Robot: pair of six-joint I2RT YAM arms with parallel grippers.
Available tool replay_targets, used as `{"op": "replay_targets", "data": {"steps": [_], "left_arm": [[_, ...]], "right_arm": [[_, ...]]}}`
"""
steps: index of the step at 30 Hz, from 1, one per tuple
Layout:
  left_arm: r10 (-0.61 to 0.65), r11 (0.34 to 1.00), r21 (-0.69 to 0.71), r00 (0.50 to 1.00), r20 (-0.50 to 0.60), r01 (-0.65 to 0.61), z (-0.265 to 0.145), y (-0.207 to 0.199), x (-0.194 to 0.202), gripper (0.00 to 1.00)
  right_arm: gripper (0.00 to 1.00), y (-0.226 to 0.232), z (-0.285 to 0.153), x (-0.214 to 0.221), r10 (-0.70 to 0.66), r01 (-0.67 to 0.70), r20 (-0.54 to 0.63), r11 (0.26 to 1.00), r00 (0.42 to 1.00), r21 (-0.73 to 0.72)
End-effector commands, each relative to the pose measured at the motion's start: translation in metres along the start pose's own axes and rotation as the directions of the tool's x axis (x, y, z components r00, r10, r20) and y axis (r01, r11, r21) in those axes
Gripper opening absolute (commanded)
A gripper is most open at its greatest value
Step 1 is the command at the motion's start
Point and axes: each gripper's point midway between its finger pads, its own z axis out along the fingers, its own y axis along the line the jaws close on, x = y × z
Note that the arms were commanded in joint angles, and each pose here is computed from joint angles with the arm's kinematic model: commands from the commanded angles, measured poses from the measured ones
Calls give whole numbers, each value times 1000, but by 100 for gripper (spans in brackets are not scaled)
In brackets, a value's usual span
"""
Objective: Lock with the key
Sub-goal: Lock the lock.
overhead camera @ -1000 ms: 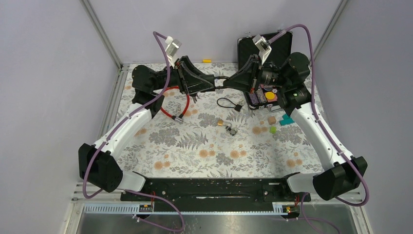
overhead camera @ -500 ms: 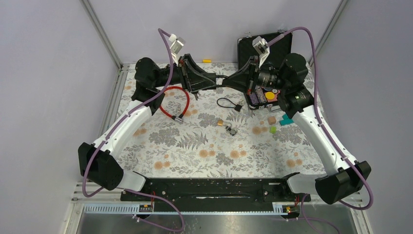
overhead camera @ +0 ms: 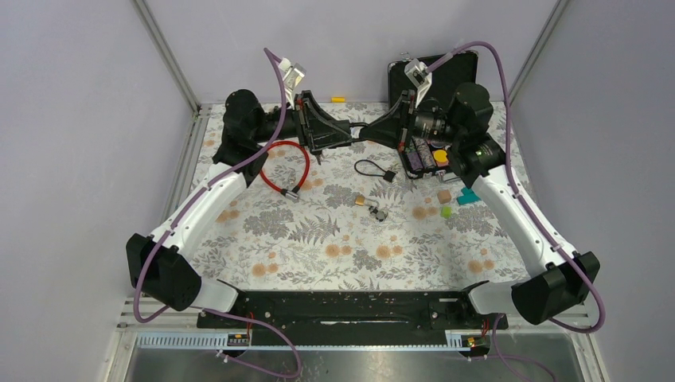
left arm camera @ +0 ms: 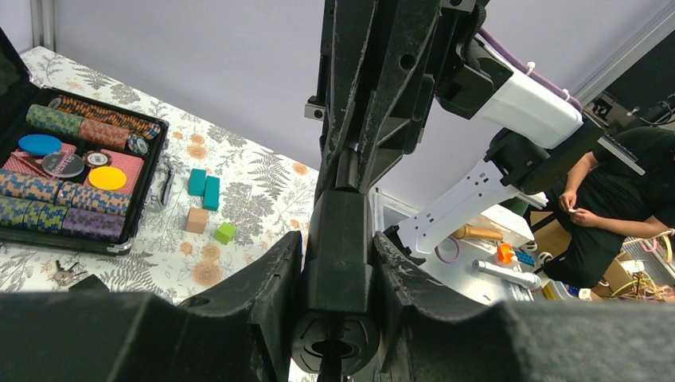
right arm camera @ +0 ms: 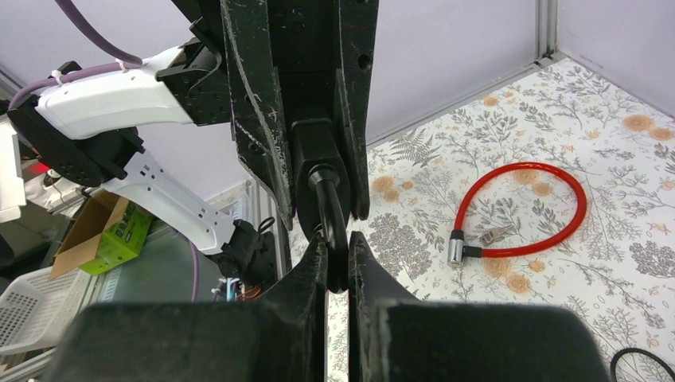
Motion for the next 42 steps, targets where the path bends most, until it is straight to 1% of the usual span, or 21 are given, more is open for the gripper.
{"op": "replay_targets", "data": {"steps": [1, 3, 7, 11, 14, 18, 23, 27, 30, 32, 35, 39, 40, 42], "left_arm": [[38, 985, 171, 999, -26, -33, 38, -53, 10, 0], [21, 979, 201, 1000, -7, -19, 38, -60, 3, 0], [-38, 969, 244, 999, 31, 29, 41, -69, -7, 0], [-88, 974, 211, 996, 34, 79, 45, -60, -2, 0], [-109, 973, 206, 993, 33, 100, 45, -59, 0, 0], [-118, 970, 215, 993, 28, 109, 46, -63, -4, 0], [-141, 969, 208, 990, 8, 136, 53, -60, 3, 0], [-139, 970, 203, 990, 15, 133, 55, -57, 1, 0], [-133, 971, 202, 991, 26, 125, 56, -58, -2, 0], [-123, 972, 205, 992, 29, 115, 54, -61, -4, 0], [-94, 983, 164, 995, 28, 88, 51, -57, -5, 0], [-68, 996, 61, 997, 28, 66, 37, -43, -2, 0], [-60, 998, 39, 998, 35, 58, 33, -39, -2, 2], [-37, 999, -5, 998, 55, 37, 22, -31, -4, 16]], "right_arm": [[0, 50, 42, 28, 0, -23, -93, 971, 996, -239], [0, 47, 43, 35, 4, -29, -108, 972, 994, -232], [0, 31, 46, 44, 9, -27, -116, 987, 993, -157], [0, 27, 56, 43, 13, -24, -92, 992, 996, -127], [0, 28, 62, 49, 15, -29, -109, 991, 994, -129], [0, 21, 69, 67, -6, -10, -160, 995, 987, -102], [0, 16, 81, 81, -39, 24, -190, 996, 981, -82], [0, 21, 89, 99, -37, 16, -243, 996, 969, -90], [0, 23, 91, 106, -26, 1, -256, 995, 966, -96], [0, 19, 88, 107, -25, 8, -256, 997, 966, -71], [0, 8, 79, 101, -23, 20, -242, 1000, 970, -13], [0, -19, 54, 73, 16, 2, -165, 994, 986, 106], [0, -25, 47, 64, 29, -11, -135, 991, 990, 134], [0, -32, 32, 43, 17, -2, -83, 984, 996, 178]]}}
